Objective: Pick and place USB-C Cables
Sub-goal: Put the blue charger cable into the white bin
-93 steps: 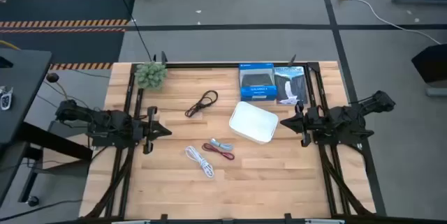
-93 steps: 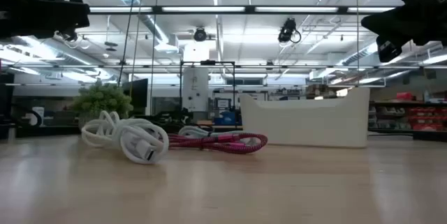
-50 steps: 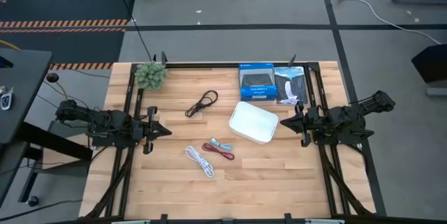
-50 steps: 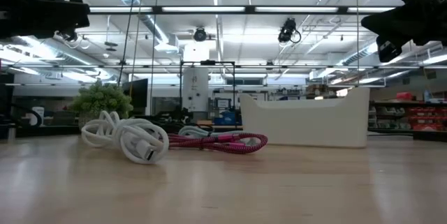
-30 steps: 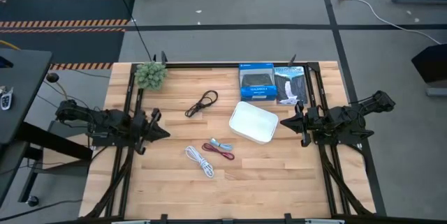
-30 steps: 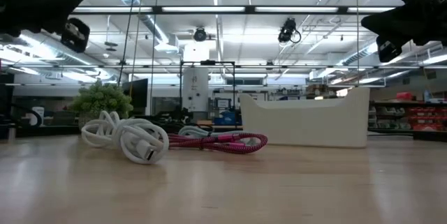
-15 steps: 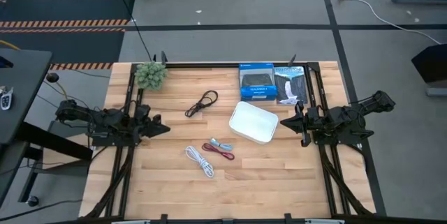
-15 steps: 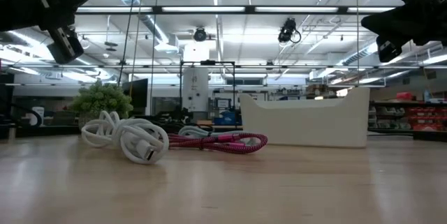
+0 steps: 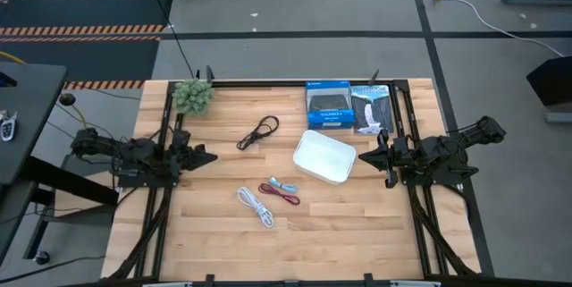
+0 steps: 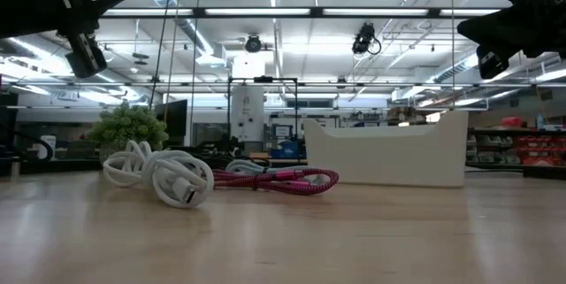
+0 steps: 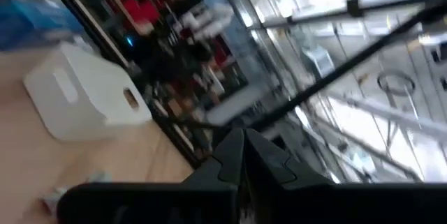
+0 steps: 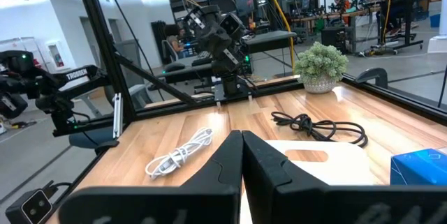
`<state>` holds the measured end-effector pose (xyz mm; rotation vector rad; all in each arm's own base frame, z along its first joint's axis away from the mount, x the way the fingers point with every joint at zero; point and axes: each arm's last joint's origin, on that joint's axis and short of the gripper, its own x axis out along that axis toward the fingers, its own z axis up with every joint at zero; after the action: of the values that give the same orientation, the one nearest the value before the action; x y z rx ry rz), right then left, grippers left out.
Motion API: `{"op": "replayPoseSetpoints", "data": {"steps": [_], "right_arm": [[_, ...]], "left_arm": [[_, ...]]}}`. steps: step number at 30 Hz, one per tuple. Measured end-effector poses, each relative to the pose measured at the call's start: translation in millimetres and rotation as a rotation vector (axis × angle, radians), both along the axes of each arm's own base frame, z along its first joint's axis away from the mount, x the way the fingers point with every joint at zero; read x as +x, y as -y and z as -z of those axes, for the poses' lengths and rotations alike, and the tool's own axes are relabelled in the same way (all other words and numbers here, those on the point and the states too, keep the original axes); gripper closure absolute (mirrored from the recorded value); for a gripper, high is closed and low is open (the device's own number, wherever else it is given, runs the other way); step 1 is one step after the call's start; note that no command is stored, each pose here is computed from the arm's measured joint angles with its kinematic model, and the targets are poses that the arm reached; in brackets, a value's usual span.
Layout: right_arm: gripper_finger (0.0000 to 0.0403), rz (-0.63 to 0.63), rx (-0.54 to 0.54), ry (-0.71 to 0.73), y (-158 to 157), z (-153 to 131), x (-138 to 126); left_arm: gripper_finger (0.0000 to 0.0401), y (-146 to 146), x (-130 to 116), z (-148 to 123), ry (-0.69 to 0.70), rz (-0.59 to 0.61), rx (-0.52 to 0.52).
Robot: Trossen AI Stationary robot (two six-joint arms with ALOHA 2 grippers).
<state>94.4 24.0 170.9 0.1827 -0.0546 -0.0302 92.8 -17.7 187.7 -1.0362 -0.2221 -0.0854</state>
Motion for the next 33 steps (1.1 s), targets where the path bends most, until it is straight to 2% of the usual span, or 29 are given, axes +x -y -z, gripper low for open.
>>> {"op": "replayPoseSetpoints", "data": {"steps": [5, 9, 13, 16, 21, 26, 29, 33], "right_arm": [[0.0389, 0.000, 0.000, 0.000, 0.0, 0.0, 0.0], [0.0389, 0.000, 0.000, 0.000, 0.0, 0.1, 0.0], [0.0389, 0.000, 0.000, 0.000, 0.0, -0.1, 0.0], [0.0389, 0.000, 0.000, 0.000, 0.0, 0.0, 0.0], [0.0389, 0.000, 0.000, 0.000, 0.0, 0.0, 0.0], [0.0389, 0.000, 0.000, 0.000, 0.0, 0.0, 0.0], [0.0389, 0.000, 0.000, 0.000, 0.0, -0.1, 0.0], [0.0389, 0.000, 0.000, 0.000, 0.0, -0.1, 0.0]], "left_arm": [[0.0381, -3.7, -0.1, 1.2, -0.027, -0.150, 0.069], [0.0381, -6.9, -0.7, 1.9, -0.047, -0.264, 0.064], [0.0381, -7.8, -1.0, 1.7, -0.050, -0.293, 0.051], [0.0380, -8.5, -2.3, -3.6, -0.073, -0.320, 0.129], [0.0380, -12.8, -4.7, -5.6, -0.100, -0.473, 0.124], [0.0380, -14.6, -4.9, 0.3, -0.172, -0.549, 0.138], [0.0380, -14.9, -4.4, 9.4, -0.240, -0.561, 0.108], [0.0380, -15.8, -5.2, 12.6, -0.245, -0.579, -0.014]]}}
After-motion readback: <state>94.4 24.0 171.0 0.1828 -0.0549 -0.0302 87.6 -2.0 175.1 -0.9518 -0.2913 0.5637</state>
